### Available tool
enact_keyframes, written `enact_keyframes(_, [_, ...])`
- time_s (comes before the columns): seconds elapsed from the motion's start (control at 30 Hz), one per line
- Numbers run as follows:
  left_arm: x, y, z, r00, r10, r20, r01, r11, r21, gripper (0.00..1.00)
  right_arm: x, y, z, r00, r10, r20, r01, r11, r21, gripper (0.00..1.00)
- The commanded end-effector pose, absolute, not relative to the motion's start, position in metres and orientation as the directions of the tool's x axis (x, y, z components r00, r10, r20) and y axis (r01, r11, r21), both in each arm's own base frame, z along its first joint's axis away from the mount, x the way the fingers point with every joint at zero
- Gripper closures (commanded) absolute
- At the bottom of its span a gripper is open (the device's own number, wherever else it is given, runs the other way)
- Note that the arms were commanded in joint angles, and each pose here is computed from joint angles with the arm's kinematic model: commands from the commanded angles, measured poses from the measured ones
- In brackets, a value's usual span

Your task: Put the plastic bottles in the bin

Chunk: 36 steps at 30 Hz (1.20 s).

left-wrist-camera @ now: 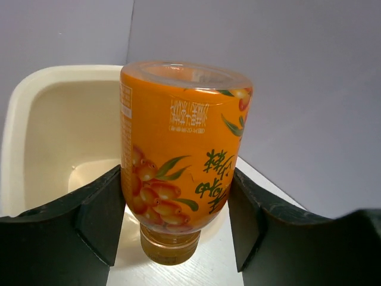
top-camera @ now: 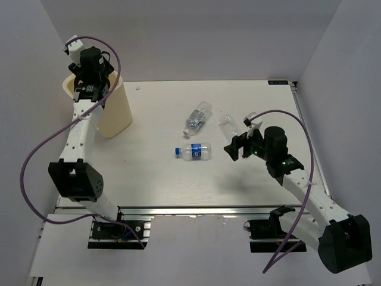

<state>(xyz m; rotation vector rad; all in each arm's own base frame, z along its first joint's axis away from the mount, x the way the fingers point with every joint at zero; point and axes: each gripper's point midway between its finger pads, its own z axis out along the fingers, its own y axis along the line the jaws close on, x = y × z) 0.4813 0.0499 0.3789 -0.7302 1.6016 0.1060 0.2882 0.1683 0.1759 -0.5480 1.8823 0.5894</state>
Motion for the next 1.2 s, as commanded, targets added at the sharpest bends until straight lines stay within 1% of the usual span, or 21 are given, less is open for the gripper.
enact_keyframes(0.0, [0.496, 0.060, 0.382, -0.046, -0.356, -0.933, -0.490, 0.822, -0.290, 0.52, 0.280, 0.194, 0.192, -0.213, -0.198, -0.957, -0.760, 0.649, 0.034, 0.11])
enact_keyframes(0.03, [0.500, 0.063, 0.382, -0.049, -0.358, -0.933, -0.491, 0.821, -0.289, 0.34, 0.276, 0.200, 0.190, -0.195, -0.217, -0.957, -0.793, 0.609, 0.024, 0.11])
enact_keyframes(0.07, [0.499, 0.080, 0.378, -0.056, -0.360, -0.931, -0.520, 0.807, -0.281, 0.25, 0.273, 0.205, 0.183, -0.190, -0.236, -0.953, -0.818, 0.576, 0.021, 0.11])
enact_keyframes(0.1, [0.504, 0.082, 0.380, -0.053, -0.362, -0.930, -0.521, 0.805, -0.284, 0.15, 0.270, 0.210, 0.177, -0.186, -0.255, -0.949, -0.839, 0.543, 0.018, 0.11])
enact_keyframes(0.13, [0.505, 0.085, 0.381, -0.054, -0.363, -0.930, -0.520, 0.805, -0.284, 0.02, 0.264, 0.218, 0.179, -0.152, -0.274, -0.950, -0.877, 0.481, 0.002, 0.11])
enact_keyframes(0.2, [0.503, 0.087, 0.390, -0.046, -0.363, -0.931, -0.514, 0.807, -0.289, 0.02, 0.260, 0.228, 0.170, -0.158, -0.308, -0.938, -0.906, 0.423, 0.014, 0.11])
enact_keyframes(0.3, [0.497, 0.081, 0.406, -0.015, -0.361, -0.933, -0.474, 0.824, -0.311, 0.02, 0.258, 0.241, 0.171, -0.104, -0.353, -0.930, -0.936, 0.351, -0.028, 0.11])
enact_keyframes(0.37, [0.493, 0.072, 0.412, -0.033, -0.370, -0.928, -0.434, 0.842, -0.320, 0.02, 0.262, 0.247, 0.172, -0.051, -0.372, -0.927, -0.946, 0.316, -0.074, 0.11])
enact_keyframes(0.5, [0.471, 0.035, 0.427, -0.053, -0.433, -0.900, -0.251, 0.878, -0.408, 0.02, 0.267, 0.256, 0.170, -0.004, -0.411, -0.911, -0.960, 0.258, -0.112, 0.11])
enact_keyframes(0.53, [0.466, 0.028, 0.429, -0.051, -0.458, -0.887, -0.217, 0.872, -0.438, 0.02, 0.270, 0.259, 0.163, -0.011, -0.427, -0.904, -0.964, 0.246, -0.104, 0.11])
enact_keyframes(0.57, [0.463, 0.021, 0.436, -0.033, -0.474, -0.880, -0.174, 0.870, -0.461, 0.02, 0.274, 0.262, 0.170, 0.019, -0.436, -0.900, -0.966, 0.224, -0.128, 0.11])
enact_keyframes(0.6, [0.458, 0.011, 0.435, -0.048, -0.495, -0.868, -0.128, 0.865, -0.486, 0.02, 0.276, 0.265, 0.168, 0.022, -0.445, -0.895, -0.969, 0.210, -0.129, 0.11])
enact_keyframes(0.67, [0.443, 0.000, 0.427, -0.049, -0.551, -0.833, -0.087, 0.833, -0.546, 0.02, 0.286, 0.271, 0.165, 0.027, -0.460, -0.888, -0.971, 0.198, -0.132, 0.11])
enact_keyframes(0.73, [0.432, -0.019, 0.419, -0.083, -0.588, -0.805, -0.004, 0.808, -0.590, 0.02, 0.294, 0.276, 0.155, -0.006, -0.479, -0.878, -0.975, 0.198, -0.101, 0.11])
enact_keyframes(0.83, [0.417, -0.034, 0.394, -0.132, -0.621, -0.773, 0.017, 0.778, -0.628, 0.02, 0.300, 0.287, 0.148, -0.014, -0.482, -0.876, -0.984, 0.163, -0.074, 0.11])
enact_keyframes(0.87, [0.415, -0.039, 0.373, -0.169, -0.628, -0.760, 0.003, 0.770, -0.638, 0.02, 0.300, 0.291, 0.146, -0.012, -0.480, -0.877, -0.985, 0.154, -0.071, 0.11])
enact_keyframes(0.93, [0.407, -0.054, 0.366, -0.200, -0.665, -0.719, 0.059, 0.725, -0.687, 0.02, 0.305, 0.298, 0.136, -0.027, -0.487, -0.873, -0.987, 0.154, -0.056, 0.11])
enact_keyframes(0.97, [0.407, -0.059, 0.369, -0.192, -0.672, -0.716, 0.099, 0.712, -0.695, 0.02, 0.306, 0.302, 0.134, -0.027, -0.494, -0.869, -0.987, 0.152, -0.055, 0.11])
enact_keyframes(1.03, [0.407, -0.065, 0.354, -0.237, -0.675, -0.699, 0.095, 0.700, -0.708, 0.02, 0.311, 0.306, 0.122, -0.040, -0.512, -0.858, -0.986, 0.159, -0.049, 0.11])
enact_keyframes(1.07, [0.404, -0.080, 0.345, -0.280, -0.656, -0.701, 0.097, 0.707, -0.701, 0.02, 0.312, 0.308, 0.118, -0.041, -0.520, -0.853, -0.986, 0.162, -0.051, 0.11])
enact_keyframes(1.17, [0.401, -0.097, 0.324, -0.332, -0.645, -0.688, 0.100, 0.701, -0.706, 0.02, 0.321, 0.310, 0.092, -0.068, -0.584, -0.809, -0.981, 0.188, -0.054, 0.11])
